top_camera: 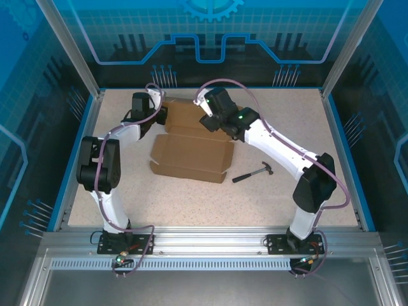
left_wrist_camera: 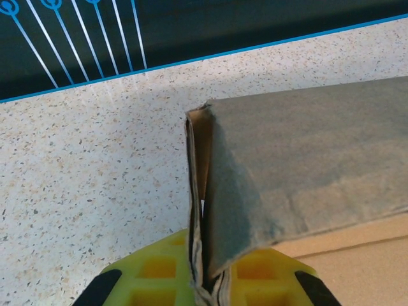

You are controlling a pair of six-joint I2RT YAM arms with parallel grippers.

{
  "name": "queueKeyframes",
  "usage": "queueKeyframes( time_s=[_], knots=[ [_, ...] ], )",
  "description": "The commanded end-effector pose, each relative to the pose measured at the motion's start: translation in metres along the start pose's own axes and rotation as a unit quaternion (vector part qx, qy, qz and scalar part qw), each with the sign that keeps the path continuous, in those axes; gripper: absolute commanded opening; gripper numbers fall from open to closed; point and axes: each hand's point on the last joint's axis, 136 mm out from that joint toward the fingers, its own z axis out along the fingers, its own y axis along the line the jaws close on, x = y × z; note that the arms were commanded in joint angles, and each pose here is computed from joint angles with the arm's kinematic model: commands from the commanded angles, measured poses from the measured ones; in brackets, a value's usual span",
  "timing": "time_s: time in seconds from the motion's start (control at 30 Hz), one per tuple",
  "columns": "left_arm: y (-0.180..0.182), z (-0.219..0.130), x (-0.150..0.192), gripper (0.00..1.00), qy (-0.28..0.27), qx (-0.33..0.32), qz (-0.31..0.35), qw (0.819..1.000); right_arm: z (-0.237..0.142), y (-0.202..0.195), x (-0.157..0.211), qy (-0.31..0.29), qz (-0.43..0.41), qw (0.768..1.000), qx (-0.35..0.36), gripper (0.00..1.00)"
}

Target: Fold the paper box

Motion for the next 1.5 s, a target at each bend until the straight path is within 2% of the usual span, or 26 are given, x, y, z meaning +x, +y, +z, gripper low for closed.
queueKeyframes(
  time_s=[0.0, 0.13, 0.4, 0.63, 0.87, 1.13, 1.47],
  knots=[
    [0.000, -0.014, -0.013, 0.00, -0.013, -0.009, -0.007, 1.000, 0.010, 0.001, 0.031, 0.068, 0.108, 0.991, -0.045, 0.80],
    [0.000, -0.015, -0.013, 0.00, -0.013, -0.007, -0.007, 1.000, 0.029, -0.011, 0.041, 0.089, 0.143, 0.985, -0.040, 0.81],
    [0.000, -0.014, -0.012, 0.00, -0.013, -0.008, -0.004, 1.000, 0.057, -0.030, 0.052, 0.106, 0.152, 0.982, -0.026, 0.81],
    [0.000, -0.013, -0.011, 0.00, -0.012, -0.007, -0.006, 1.000, 0.078, -0.012, 0.061, 0.114, 0.183, 0.974, -0.071, 0.80],
    [-0.002, -0.014, -0.013, 0.00, -0.015, -0.003, -0.010, 1.000, 0.084, 0.004, 0.040, 0.060, 0.235, 0.961, -0.132, 0.76],
    [-0.003, -0.013, -0.012, 0.00, -0.014, 0.002, -0.016, 1.000, 0.085, -0.001, 0.032, 0.001, 0.266, 0.953, -0.143, 0.73],
    [0.002, -0.013, -0.011, 0.00, -0.010, -0.011, -0.017, 1.000, 0.064, -0.006, 0.094, 0.044, 0.273, 0.959, -0.064, 0.76]
  ],
)
